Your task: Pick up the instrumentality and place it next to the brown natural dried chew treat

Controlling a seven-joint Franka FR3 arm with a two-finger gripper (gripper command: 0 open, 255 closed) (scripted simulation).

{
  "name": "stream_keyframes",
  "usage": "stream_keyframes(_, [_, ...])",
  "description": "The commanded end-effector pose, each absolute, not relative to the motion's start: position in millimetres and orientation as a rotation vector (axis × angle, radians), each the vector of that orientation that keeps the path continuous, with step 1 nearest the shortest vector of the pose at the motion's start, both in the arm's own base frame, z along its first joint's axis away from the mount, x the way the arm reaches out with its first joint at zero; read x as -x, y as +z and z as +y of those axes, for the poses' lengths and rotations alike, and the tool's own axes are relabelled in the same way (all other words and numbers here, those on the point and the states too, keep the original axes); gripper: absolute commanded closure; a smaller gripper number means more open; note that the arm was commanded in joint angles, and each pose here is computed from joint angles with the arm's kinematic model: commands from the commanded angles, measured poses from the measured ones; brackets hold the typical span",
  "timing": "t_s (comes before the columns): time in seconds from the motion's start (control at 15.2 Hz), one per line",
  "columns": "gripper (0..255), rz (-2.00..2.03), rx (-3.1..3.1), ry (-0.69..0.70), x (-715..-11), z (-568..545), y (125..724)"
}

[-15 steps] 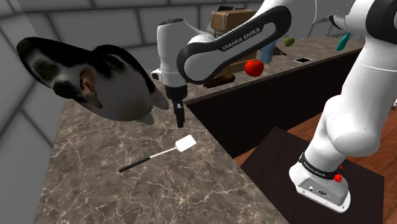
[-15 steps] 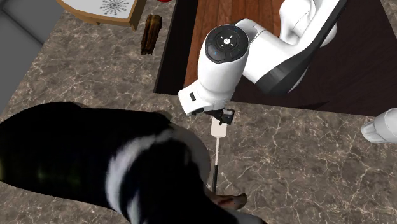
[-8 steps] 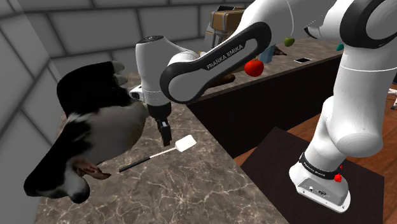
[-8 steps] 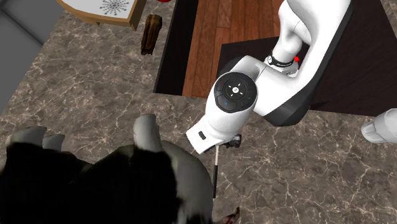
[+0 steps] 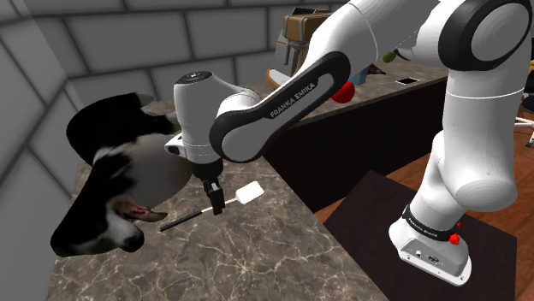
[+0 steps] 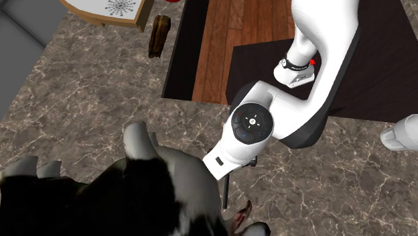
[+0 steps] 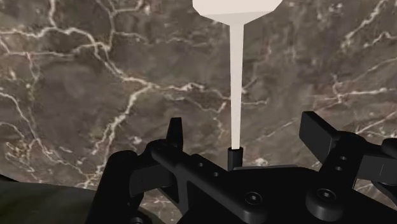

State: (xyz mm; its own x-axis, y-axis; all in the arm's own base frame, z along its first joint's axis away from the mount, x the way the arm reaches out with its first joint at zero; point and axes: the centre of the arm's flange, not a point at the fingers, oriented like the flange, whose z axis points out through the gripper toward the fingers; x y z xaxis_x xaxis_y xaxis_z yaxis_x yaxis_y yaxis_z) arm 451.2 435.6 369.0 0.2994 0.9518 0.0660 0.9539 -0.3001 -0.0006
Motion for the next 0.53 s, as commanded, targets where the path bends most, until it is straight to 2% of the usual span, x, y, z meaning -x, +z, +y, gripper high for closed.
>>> stream_keyframes(0.0, [0,-1.835,2.5,-0.083,-451.3,436.3,358.0])
stream_keyframes(0.46, [0,-1.835,2.5,-0.083,-451.4,436.5,354.9])
